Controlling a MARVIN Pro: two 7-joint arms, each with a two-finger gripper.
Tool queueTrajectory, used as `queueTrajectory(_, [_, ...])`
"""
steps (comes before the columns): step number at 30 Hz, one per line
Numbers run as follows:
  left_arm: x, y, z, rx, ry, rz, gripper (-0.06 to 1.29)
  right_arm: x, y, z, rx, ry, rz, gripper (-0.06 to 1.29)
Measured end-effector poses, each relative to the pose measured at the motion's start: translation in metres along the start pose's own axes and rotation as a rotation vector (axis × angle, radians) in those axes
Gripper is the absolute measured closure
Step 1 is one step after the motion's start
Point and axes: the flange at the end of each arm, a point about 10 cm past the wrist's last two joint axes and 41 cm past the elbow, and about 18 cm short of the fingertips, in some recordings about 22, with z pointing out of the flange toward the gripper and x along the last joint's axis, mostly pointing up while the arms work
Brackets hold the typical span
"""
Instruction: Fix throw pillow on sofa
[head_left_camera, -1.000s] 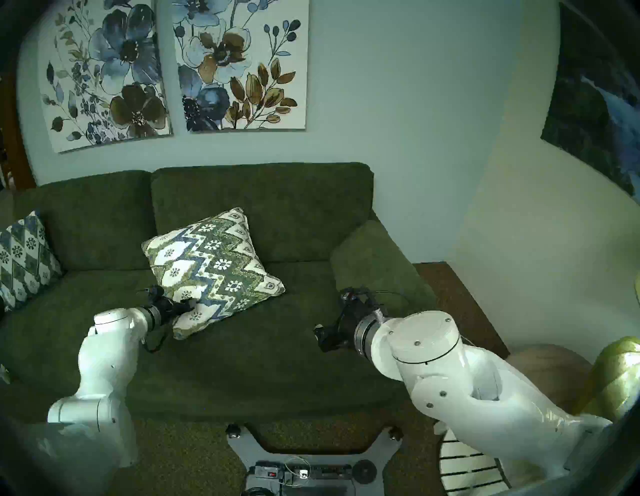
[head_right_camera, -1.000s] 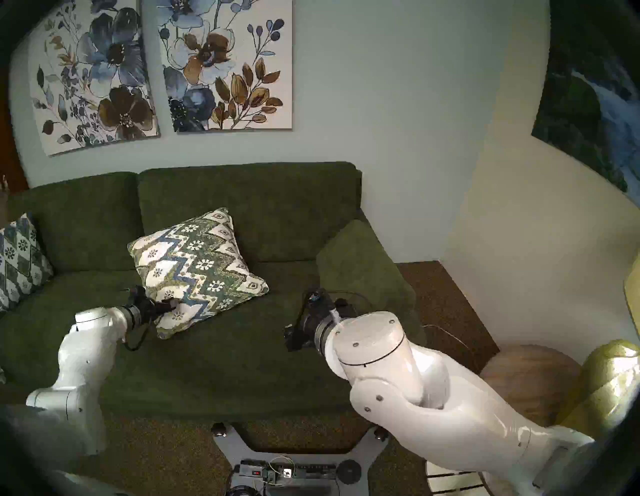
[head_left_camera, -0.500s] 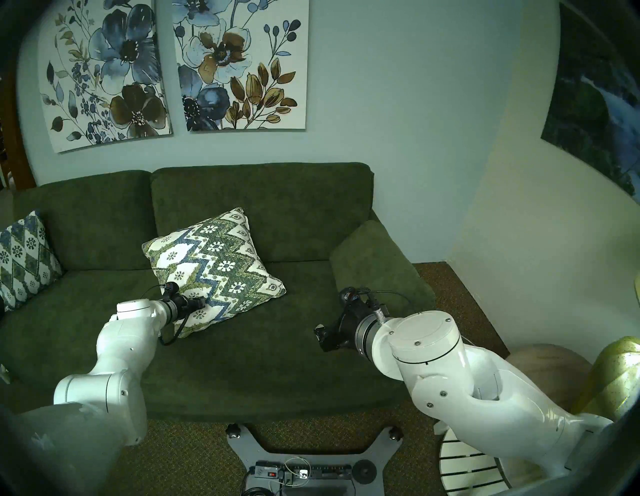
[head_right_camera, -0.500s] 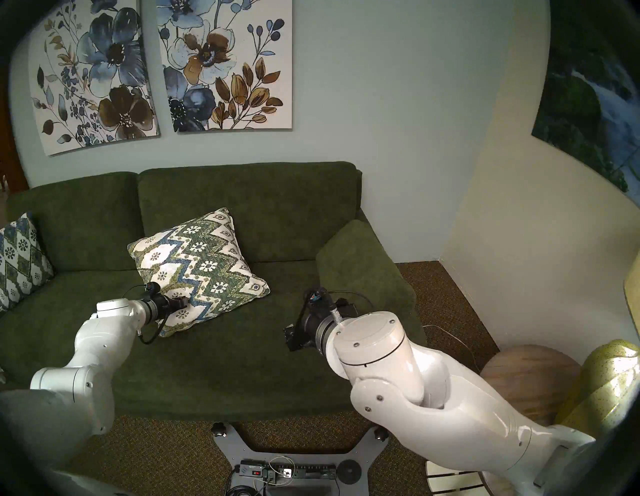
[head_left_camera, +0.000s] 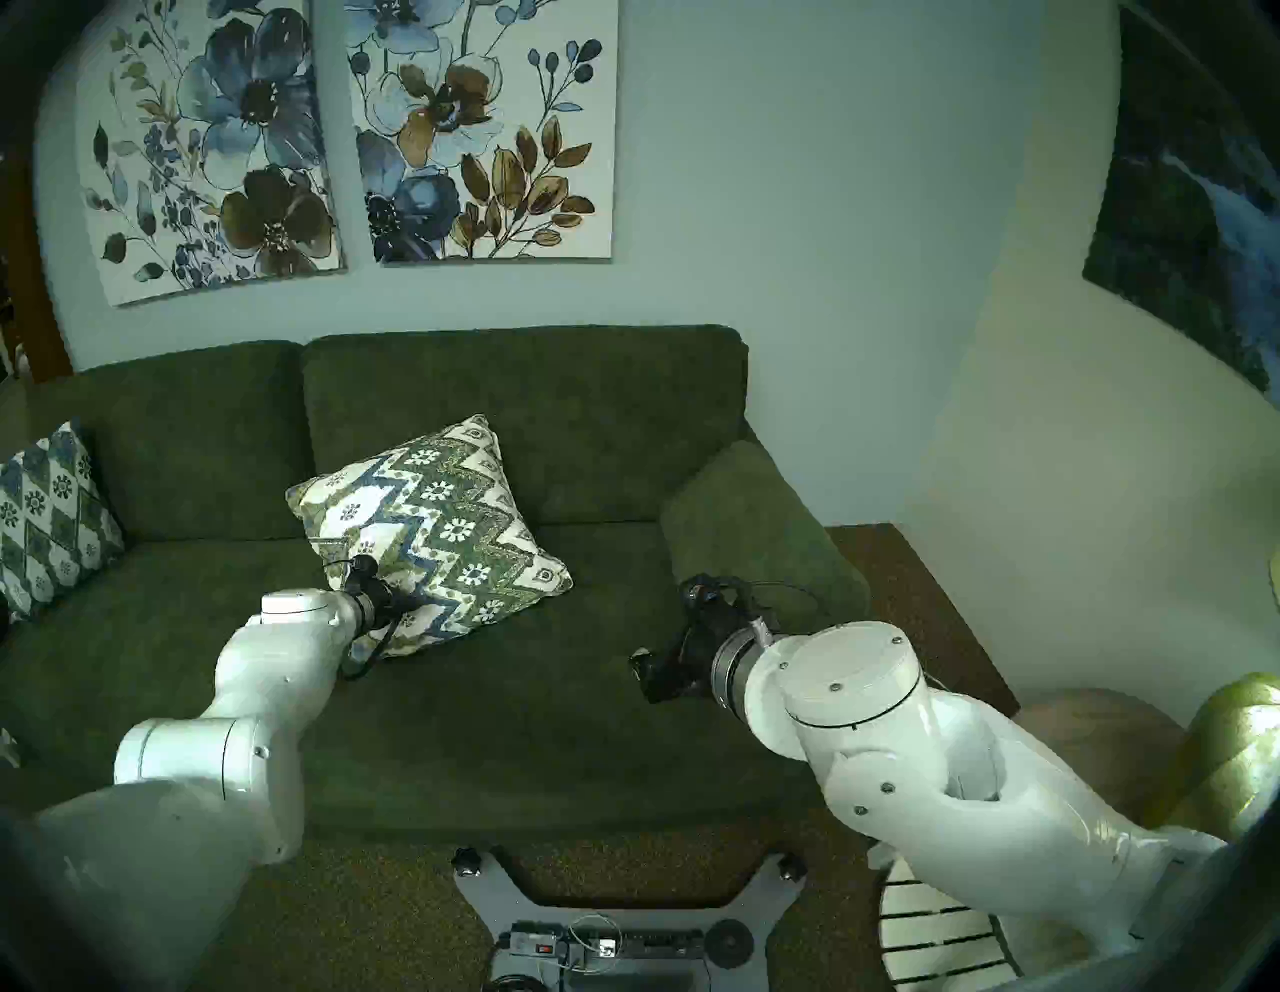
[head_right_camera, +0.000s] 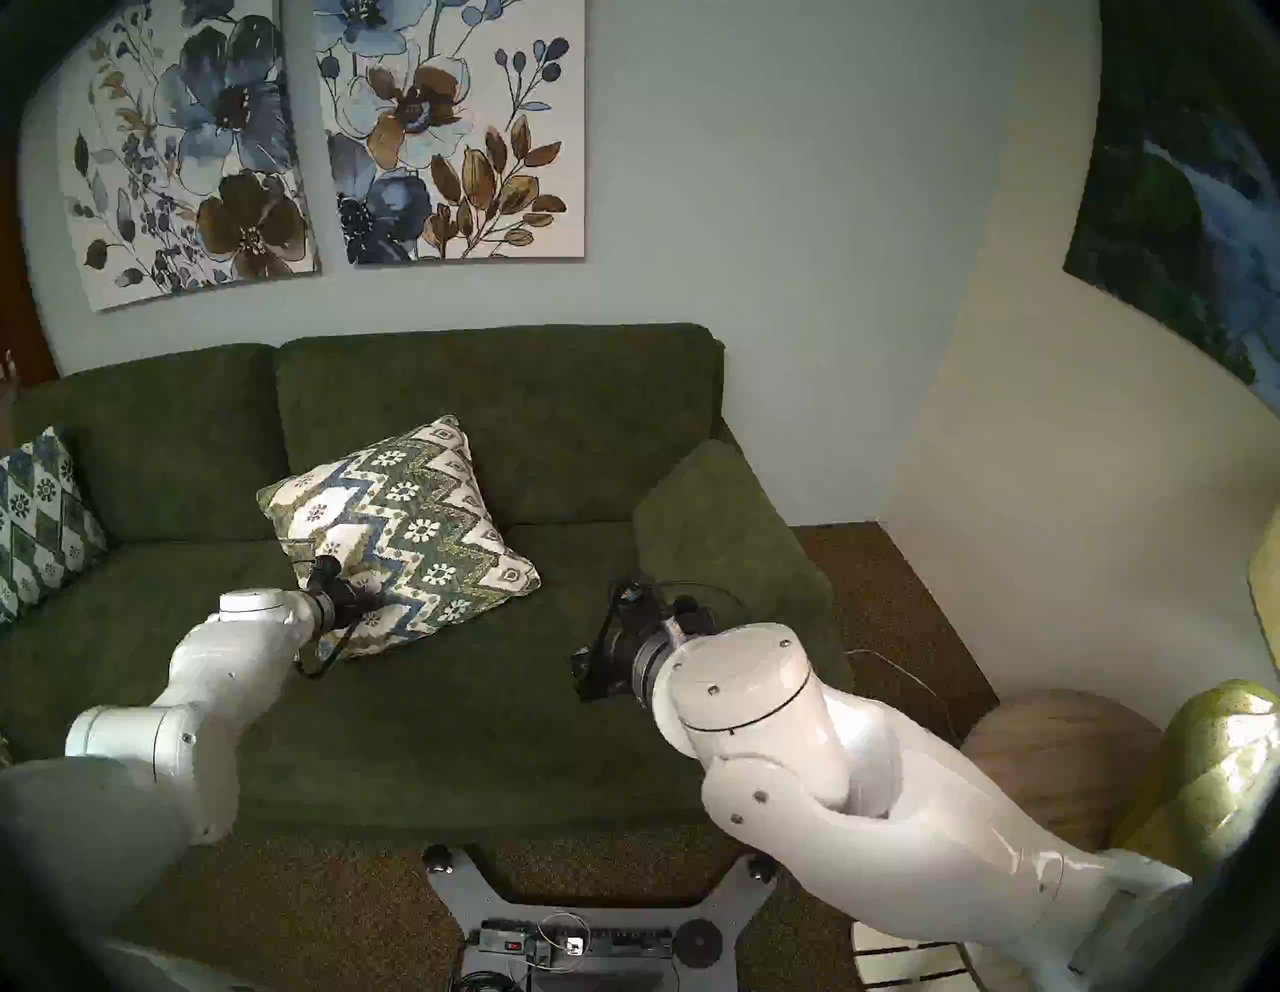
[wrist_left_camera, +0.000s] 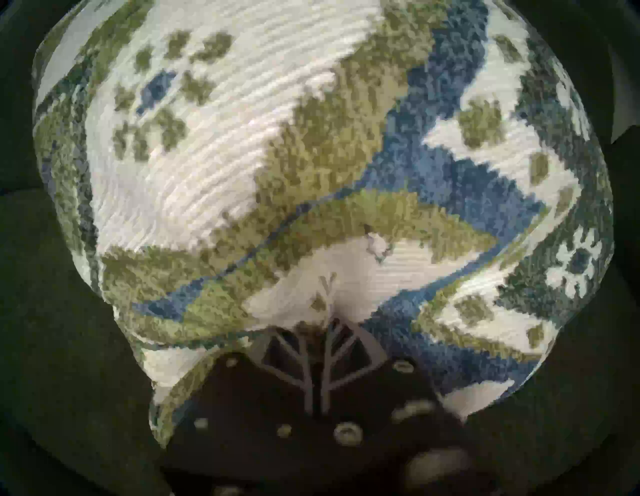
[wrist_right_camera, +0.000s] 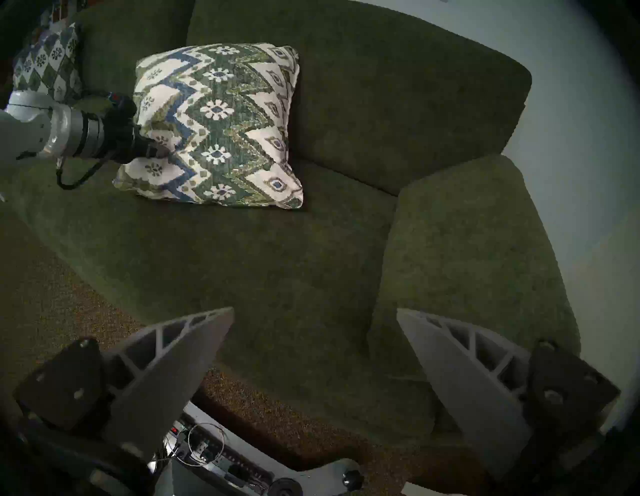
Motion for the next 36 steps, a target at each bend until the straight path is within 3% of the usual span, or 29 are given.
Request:
queueTrajectory(9, [0.035, 0.009, -0.005, -0.101, 0.09, 0.018, 1.25, 0.001, -0.001, 0.0, 0.005, 0.003, 0.003, 0.0])
queueTrajectory(17, [0.061, 0.029, -0.01, -0.241, 0.149, 0.059, 1.25, 0.001, -0.001, 0.0, 0.006, 0.002, 0.004, 0.0])
queueTrajectory(24, [0.085, 0.065, -0.014, -0.414, 0.197, 0.106, 1.25, 0.001, -0.002, 0.001, 0.007, 0.002, 0.005, 0.0])
queueTrajectory(25, [0.093, 0.077, -0.016, -0.466, 0.216, 0.12, 1.25, 0.001, -0.002, 0.001, 0.007, 0.002, 0.006, 0.0])
queueTrajectory(36, [0.152, 0.142, -0.039, -0.737, 0.354, 0.216, 1.25, 0.001, -0.002, 0.001, 0.008, 0.002, 0.007, 0.0])
